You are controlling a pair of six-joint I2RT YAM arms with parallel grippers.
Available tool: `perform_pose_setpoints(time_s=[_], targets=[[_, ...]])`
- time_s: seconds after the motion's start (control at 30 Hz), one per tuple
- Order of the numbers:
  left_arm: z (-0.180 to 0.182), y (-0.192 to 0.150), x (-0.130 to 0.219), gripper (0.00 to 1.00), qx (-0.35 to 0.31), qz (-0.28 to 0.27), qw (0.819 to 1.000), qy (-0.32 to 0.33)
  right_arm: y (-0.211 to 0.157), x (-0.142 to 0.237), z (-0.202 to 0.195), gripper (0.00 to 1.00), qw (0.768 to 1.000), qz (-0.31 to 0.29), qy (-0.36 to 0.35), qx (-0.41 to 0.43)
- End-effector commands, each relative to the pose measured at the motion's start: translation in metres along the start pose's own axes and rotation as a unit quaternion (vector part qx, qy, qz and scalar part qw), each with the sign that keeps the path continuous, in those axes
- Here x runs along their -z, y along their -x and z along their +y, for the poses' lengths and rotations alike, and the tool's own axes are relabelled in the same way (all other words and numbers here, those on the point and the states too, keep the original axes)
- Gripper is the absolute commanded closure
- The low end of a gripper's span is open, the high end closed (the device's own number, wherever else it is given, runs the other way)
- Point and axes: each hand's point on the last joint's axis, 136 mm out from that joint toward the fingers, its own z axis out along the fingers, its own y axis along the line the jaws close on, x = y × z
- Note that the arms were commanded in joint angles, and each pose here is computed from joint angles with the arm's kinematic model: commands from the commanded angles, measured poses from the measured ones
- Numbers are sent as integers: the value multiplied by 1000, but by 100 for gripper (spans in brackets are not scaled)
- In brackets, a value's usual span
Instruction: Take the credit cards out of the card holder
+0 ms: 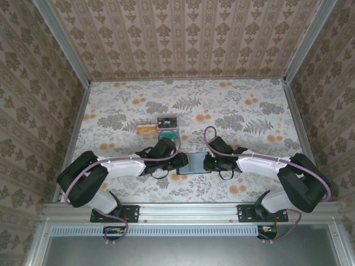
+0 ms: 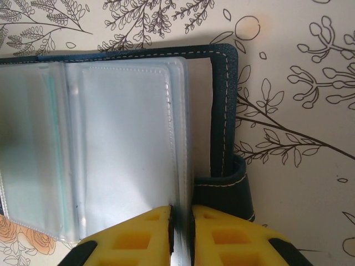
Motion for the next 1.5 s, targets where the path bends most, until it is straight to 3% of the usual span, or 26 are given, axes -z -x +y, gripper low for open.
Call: perform_pose_setpoints(time_s=[0.0, 0.53, 0.77, 1.0, 1.47], targets=[[8, -7, -1, 55, 10, 10, 1000, 15, -16, -3, -17, 82, 999, 21, -34, -2], [9, -12, -13, 55, 10, 31, 999, 15, -18, -4, -17, 82, 999, 26, -34, -2], [-23, -8, -16, 42, -19, 36, 998, -51, -19, -5, -18, 82, 999, 28, -35, -2], [-45, -8, -21, 40, -41, 52, 994, -83, -18, -5, -17, 82, 999, 28, -34, -3], [-54, -3, -14, 31, -64, 48, 994, -75, -16, 1, -20, 74, 999, 17, -40, -7]])
